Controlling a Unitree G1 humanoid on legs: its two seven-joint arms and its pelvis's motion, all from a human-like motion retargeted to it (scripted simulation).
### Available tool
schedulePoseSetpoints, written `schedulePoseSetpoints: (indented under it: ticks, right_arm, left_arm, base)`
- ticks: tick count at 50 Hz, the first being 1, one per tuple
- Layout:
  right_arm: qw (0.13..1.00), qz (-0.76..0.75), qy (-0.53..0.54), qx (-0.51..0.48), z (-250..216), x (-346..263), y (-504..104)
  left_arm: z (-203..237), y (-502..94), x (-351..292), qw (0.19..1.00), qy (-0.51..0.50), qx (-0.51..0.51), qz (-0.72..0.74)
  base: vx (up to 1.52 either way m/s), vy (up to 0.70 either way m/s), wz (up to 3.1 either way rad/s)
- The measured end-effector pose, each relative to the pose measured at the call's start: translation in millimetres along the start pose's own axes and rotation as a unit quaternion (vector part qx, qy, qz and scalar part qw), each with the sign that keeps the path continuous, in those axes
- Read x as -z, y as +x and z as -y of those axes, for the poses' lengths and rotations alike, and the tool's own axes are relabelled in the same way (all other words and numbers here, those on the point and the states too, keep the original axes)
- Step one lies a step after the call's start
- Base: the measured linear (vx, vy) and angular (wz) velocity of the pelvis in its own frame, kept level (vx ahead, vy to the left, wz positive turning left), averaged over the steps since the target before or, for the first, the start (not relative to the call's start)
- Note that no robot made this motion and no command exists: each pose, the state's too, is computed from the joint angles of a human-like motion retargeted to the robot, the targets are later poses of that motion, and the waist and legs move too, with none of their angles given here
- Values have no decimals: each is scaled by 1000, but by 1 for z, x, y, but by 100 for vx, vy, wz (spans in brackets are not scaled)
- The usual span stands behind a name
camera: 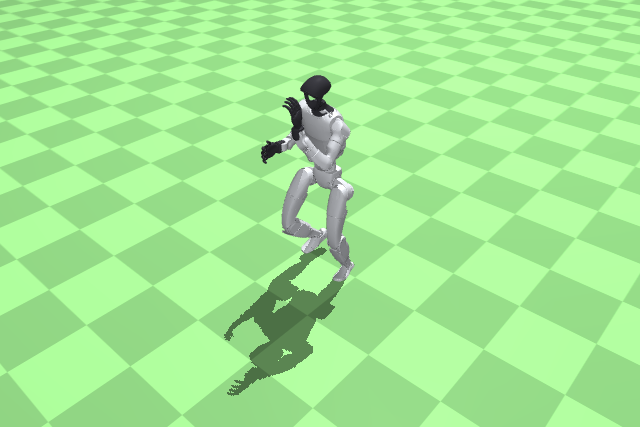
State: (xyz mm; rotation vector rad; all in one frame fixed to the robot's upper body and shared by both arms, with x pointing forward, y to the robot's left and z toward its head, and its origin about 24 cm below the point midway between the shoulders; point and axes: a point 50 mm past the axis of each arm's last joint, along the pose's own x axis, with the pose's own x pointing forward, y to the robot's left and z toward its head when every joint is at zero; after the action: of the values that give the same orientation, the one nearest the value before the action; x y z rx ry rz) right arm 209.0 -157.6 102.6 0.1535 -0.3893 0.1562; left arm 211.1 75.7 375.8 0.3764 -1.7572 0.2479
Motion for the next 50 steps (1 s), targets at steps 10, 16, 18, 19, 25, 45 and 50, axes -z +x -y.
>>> schedulePoseSetpoints:
  ticks: [10,16,18,19,25,45,50]
  right_arm:
    - [886,407,118,-190,-134,-161,95]
    - [806,497,226,-229,-159,-223,80]
    - [794,498,242,-252,-158,-225,75]
    - [797,492,236,-260,-155,-219,74]
    - [942,286,54,-166,-68,-107,53]
    - [963,260,73,-18,-29,-92,49]
    - [869,450,123,-165,-82,-174,54]
  left_arm:
    - [-131,-235,-3,847,47,113,-517]
    - [-169,-311,-86,649,-64,66,-755]
    - [-165,-311,-92,635,-118,58,-762]
    - [-160,-308,-89,643,-135,65,-751]
    - [-80,-238,-6,831,-131,47,-539]
    - [-79,-251,-19,828,-91,145,-534]
    - [-106,-275,-37,778,-80,60,-620]
  base:
    - [9,-6,-159]
    - [2,-16,-120]
    - [-1,-8,-97]
    - [-2,-4,-88]
    - [5,0,100]
    - [9,13,65]
    - [7,2,-42]
